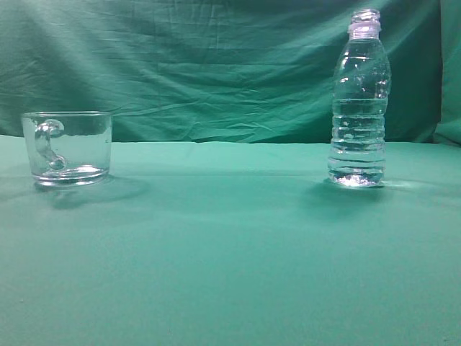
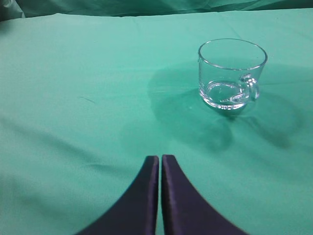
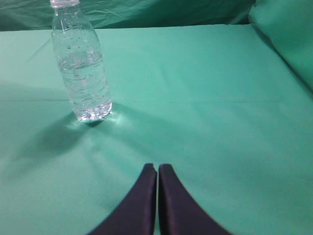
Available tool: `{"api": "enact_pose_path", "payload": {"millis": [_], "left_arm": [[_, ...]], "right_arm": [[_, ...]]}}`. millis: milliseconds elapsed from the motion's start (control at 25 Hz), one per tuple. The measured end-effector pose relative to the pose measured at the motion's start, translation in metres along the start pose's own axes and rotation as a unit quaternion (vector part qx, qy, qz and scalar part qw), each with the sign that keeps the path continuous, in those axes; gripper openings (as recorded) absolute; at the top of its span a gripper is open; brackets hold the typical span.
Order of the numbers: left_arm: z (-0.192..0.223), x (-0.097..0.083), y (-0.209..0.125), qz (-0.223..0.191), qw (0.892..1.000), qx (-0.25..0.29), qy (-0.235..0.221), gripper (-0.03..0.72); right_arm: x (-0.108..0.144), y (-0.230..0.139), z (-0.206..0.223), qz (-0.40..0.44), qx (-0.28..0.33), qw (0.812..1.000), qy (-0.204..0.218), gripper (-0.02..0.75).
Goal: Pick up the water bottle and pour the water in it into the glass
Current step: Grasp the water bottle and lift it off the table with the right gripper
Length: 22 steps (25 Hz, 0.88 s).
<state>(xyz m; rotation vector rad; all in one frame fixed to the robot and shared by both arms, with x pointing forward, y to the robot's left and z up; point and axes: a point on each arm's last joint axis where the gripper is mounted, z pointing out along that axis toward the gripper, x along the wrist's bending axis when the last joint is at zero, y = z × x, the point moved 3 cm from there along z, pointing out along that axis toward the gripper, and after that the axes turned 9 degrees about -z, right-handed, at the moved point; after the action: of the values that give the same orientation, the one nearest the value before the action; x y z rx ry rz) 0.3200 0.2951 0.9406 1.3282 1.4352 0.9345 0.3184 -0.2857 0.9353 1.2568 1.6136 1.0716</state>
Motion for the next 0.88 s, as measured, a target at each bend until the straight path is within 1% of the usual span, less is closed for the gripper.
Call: {"api": "enact_pose_path", "payload": {"millis": [880], "left_arm": [[0.0,0.0,0.0,0.0,1.0,0.0,0.0,0.0]], "right_arm": [[0.0,0.0,0.0,0.0,0.0,1.0,0.0,0.0]]}}
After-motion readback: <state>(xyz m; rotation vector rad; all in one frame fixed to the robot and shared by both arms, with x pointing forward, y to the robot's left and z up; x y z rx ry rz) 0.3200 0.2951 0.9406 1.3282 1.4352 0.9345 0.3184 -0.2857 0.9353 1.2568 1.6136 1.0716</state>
